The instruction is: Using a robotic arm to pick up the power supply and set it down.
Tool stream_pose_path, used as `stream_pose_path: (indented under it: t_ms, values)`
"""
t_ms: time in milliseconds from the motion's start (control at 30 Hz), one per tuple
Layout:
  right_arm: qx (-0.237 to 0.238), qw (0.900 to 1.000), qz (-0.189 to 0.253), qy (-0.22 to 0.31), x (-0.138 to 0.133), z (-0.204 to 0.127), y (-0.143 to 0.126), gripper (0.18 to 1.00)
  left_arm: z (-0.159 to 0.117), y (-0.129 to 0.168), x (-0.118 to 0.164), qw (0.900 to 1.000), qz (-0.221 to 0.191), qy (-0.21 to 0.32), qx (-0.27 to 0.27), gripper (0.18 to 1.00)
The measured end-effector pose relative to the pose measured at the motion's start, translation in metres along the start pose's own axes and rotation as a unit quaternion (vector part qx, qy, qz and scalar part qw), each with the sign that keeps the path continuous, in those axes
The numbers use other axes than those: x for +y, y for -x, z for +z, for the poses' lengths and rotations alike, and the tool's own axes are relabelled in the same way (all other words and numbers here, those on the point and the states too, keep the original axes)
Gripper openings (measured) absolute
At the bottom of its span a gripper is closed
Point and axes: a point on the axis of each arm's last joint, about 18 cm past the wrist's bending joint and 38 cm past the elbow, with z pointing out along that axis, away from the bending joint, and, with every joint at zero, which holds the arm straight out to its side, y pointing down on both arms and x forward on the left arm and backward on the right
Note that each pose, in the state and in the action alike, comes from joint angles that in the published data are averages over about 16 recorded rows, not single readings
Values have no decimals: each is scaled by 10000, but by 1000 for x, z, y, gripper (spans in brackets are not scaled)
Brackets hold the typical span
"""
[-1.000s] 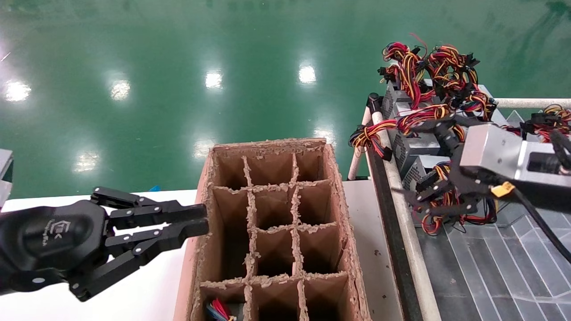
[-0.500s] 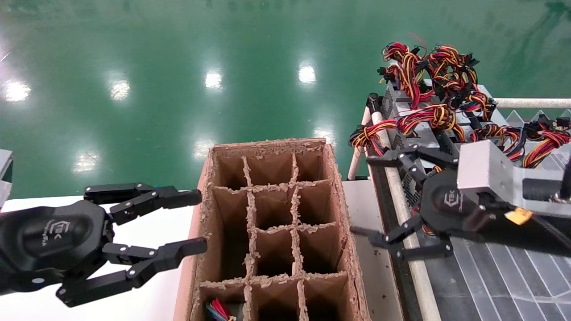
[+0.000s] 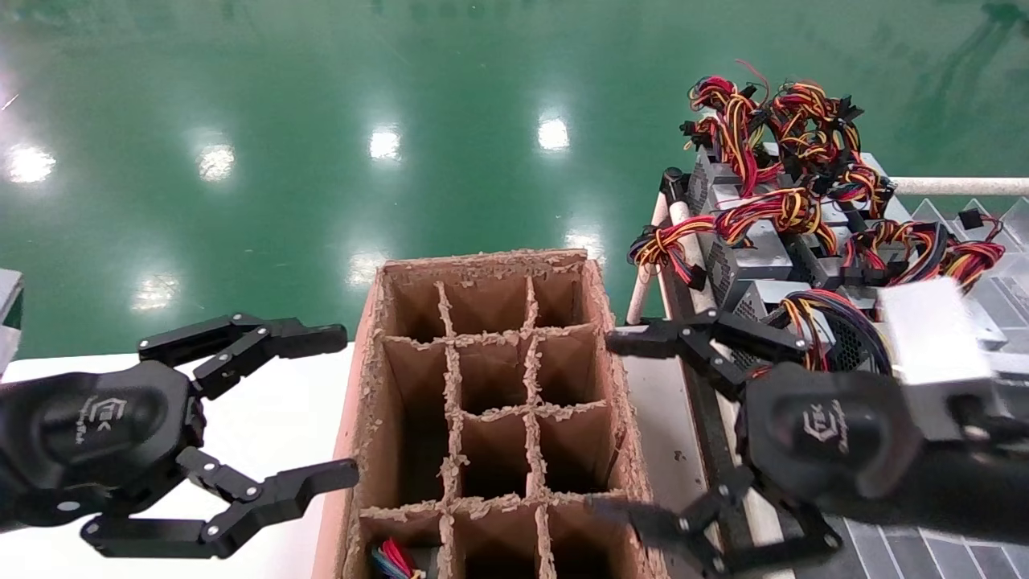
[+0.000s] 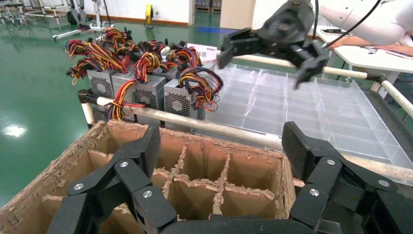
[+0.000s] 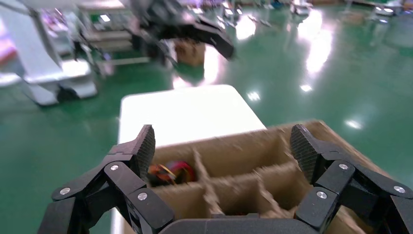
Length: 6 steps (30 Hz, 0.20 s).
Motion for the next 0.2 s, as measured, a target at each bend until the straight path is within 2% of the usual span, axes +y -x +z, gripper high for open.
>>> stream_pose_path:
  t_ms: [200]
  values:
    - [-169, 9995, 164, -231, -2, 1, 8, 1000, 0, 0, 0, 10000, 0, 0, 0, 875]
